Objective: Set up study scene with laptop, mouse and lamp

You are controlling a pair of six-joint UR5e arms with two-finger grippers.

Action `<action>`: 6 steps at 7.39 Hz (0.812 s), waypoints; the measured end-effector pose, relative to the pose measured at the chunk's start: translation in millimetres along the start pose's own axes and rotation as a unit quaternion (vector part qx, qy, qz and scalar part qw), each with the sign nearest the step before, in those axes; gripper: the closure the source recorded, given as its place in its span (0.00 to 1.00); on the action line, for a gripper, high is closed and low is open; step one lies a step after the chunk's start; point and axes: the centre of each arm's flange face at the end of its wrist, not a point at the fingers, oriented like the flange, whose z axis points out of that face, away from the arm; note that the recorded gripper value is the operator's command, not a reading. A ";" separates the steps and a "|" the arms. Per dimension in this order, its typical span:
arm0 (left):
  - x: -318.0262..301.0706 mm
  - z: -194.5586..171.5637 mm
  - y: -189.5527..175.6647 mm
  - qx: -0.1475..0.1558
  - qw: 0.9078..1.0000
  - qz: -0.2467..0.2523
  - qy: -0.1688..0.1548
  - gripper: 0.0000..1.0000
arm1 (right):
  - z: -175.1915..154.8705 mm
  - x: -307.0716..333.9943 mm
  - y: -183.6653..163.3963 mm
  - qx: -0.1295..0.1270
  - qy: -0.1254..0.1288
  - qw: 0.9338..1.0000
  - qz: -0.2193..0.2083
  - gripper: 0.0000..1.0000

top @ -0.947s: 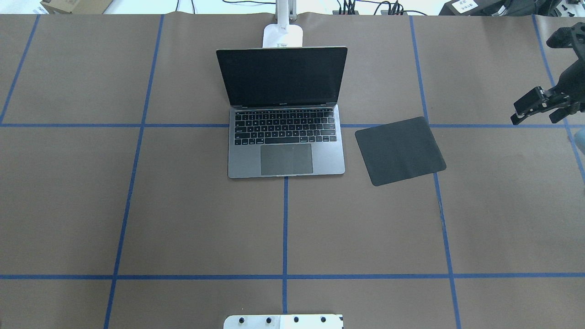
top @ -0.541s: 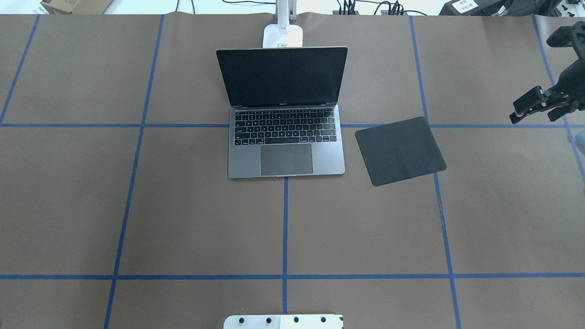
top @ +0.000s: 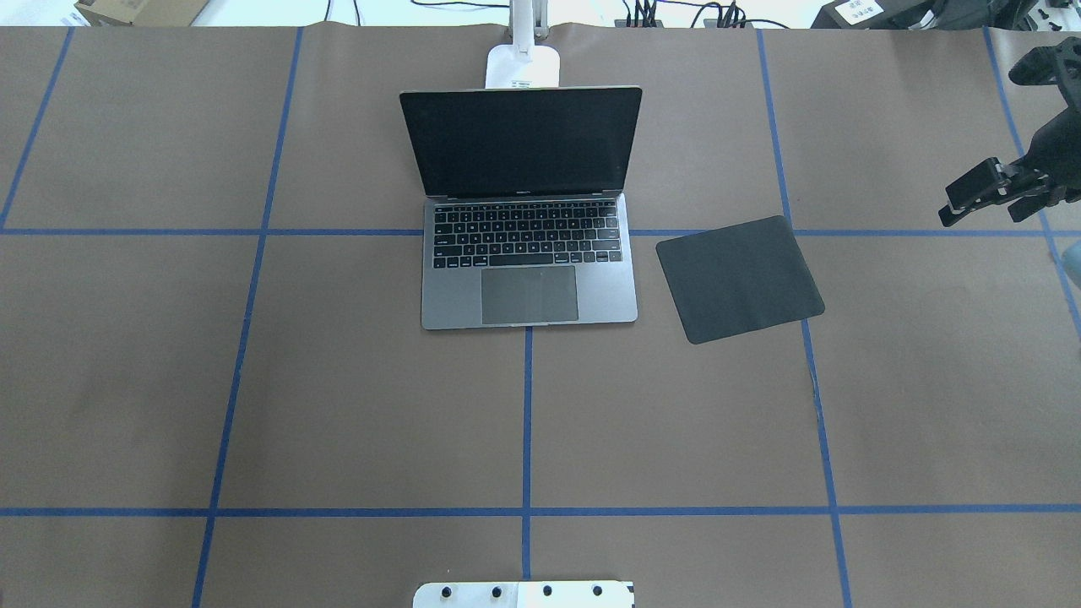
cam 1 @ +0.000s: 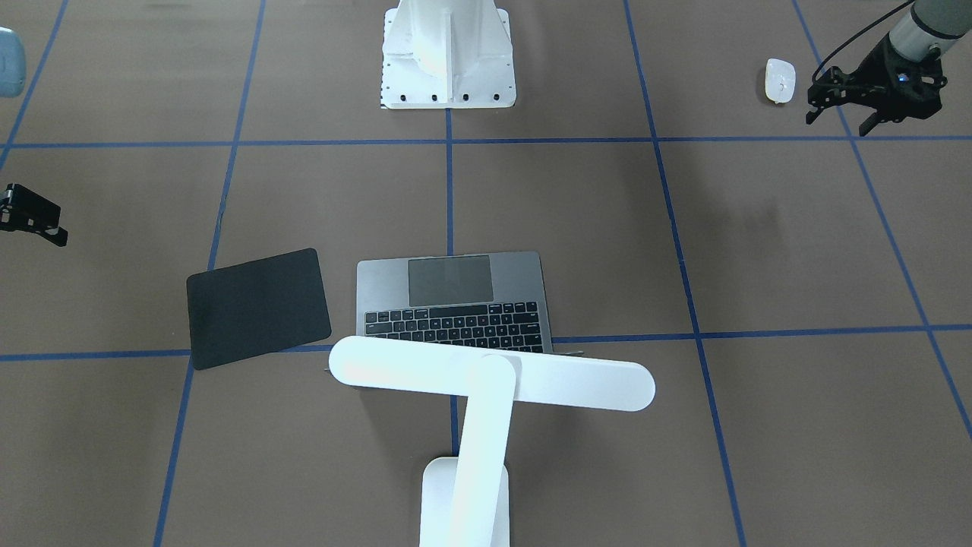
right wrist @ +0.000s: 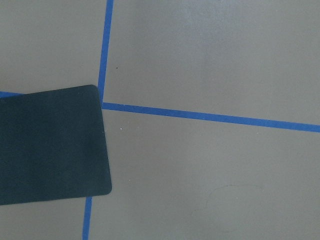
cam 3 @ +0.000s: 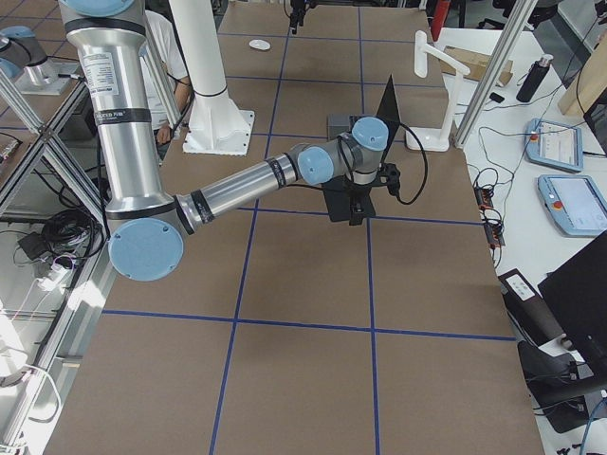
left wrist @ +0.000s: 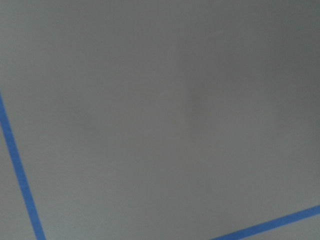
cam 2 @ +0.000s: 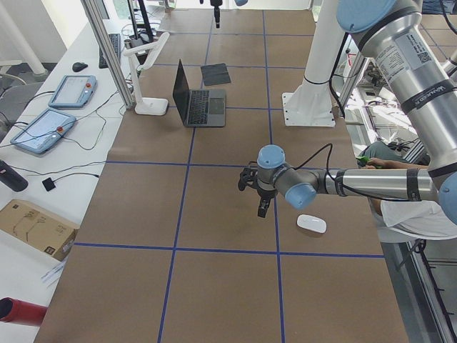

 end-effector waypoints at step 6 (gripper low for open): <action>-3.0 23.1 50.1 0.001 1.000 -0.023 -0.003 0.00 | 9.9 -13.7 6.6 0.027 -0.022 0.999 -0.007 0.01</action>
